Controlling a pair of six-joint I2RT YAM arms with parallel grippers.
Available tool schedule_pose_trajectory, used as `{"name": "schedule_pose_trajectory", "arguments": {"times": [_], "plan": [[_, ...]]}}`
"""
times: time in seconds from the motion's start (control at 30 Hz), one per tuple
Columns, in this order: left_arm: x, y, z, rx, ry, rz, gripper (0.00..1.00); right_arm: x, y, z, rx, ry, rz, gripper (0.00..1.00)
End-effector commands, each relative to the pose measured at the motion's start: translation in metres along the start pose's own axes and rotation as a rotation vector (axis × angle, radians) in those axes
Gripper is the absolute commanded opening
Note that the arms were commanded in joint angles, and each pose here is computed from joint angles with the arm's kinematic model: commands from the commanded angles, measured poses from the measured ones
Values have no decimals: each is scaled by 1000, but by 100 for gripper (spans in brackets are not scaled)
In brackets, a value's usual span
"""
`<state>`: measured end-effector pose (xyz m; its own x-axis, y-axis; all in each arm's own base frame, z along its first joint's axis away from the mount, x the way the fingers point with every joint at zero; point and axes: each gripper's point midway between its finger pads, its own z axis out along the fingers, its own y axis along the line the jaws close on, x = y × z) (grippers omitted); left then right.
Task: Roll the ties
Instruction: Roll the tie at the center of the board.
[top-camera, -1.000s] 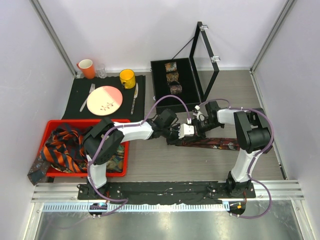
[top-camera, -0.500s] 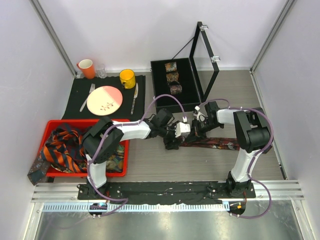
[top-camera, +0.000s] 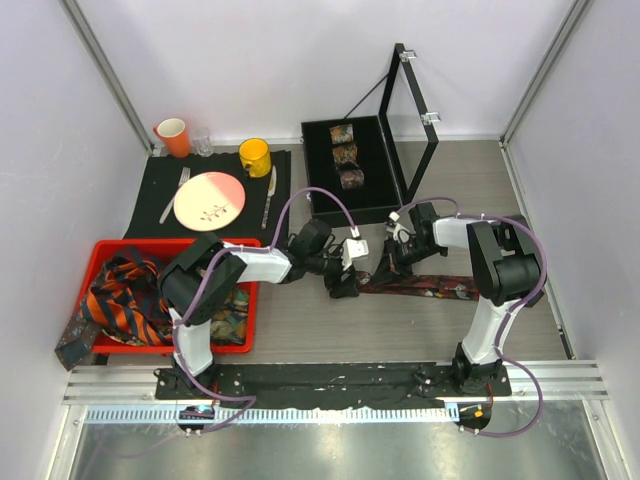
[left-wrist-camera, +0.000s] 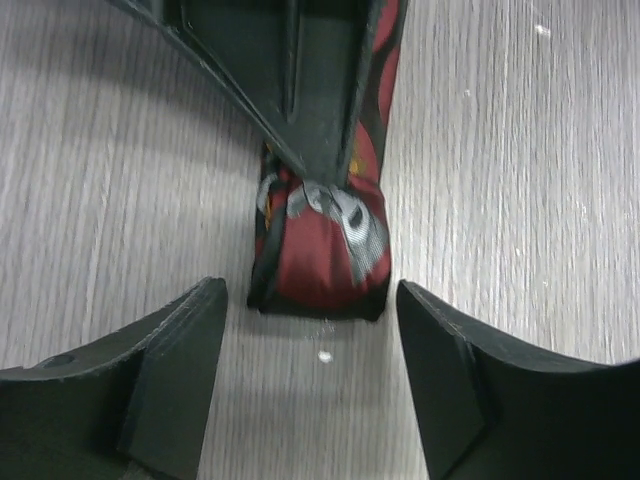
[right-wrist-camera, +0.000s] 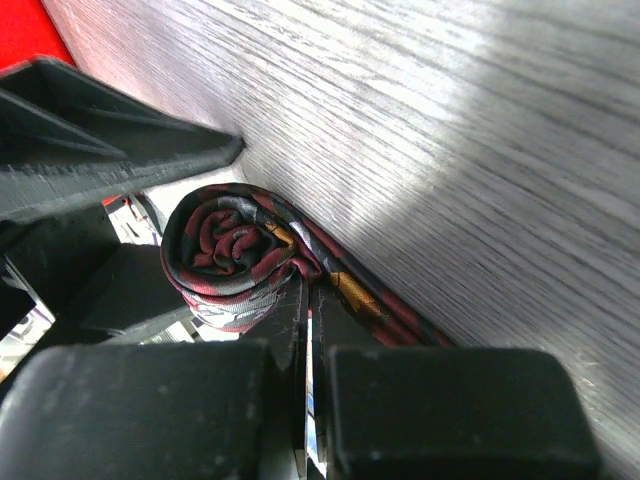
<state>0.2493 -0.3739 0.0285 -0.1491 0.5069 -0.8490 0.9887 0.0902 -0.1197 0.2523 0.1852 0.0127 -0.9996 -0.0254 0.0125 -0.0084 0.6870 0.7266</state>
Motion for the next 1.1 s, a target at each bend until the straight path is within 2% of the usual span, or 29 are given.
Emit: {"name": "schedule_pose_trajectory", "arguments": {"times": [0.0,0.13,0.17,0.33,0.53,0.9,1.07], "plan": [[-26,-3,12,36,-99,50,63,-1,-58,5,262,-11,-44,1],[-48,-9,16,34,-135,87,43,1,-58,7,261,-4,-47,1],[-53,-14,18,37,-142,99,41,2,-58,8,263,0,-45,1],[-65,-25,25,40,-146,116,43,4,-58,9,264,0,-48,1],[-52,-25,39,42,-106,84,50,7,-59,8,267,0,-52,1],[-44,-30,52,71,-130,95,49,7,-57,11,252,1,-63,1],[-18,-28,52,50,-11,114,32,6,-51,11,229,-3,-64,1]]}}
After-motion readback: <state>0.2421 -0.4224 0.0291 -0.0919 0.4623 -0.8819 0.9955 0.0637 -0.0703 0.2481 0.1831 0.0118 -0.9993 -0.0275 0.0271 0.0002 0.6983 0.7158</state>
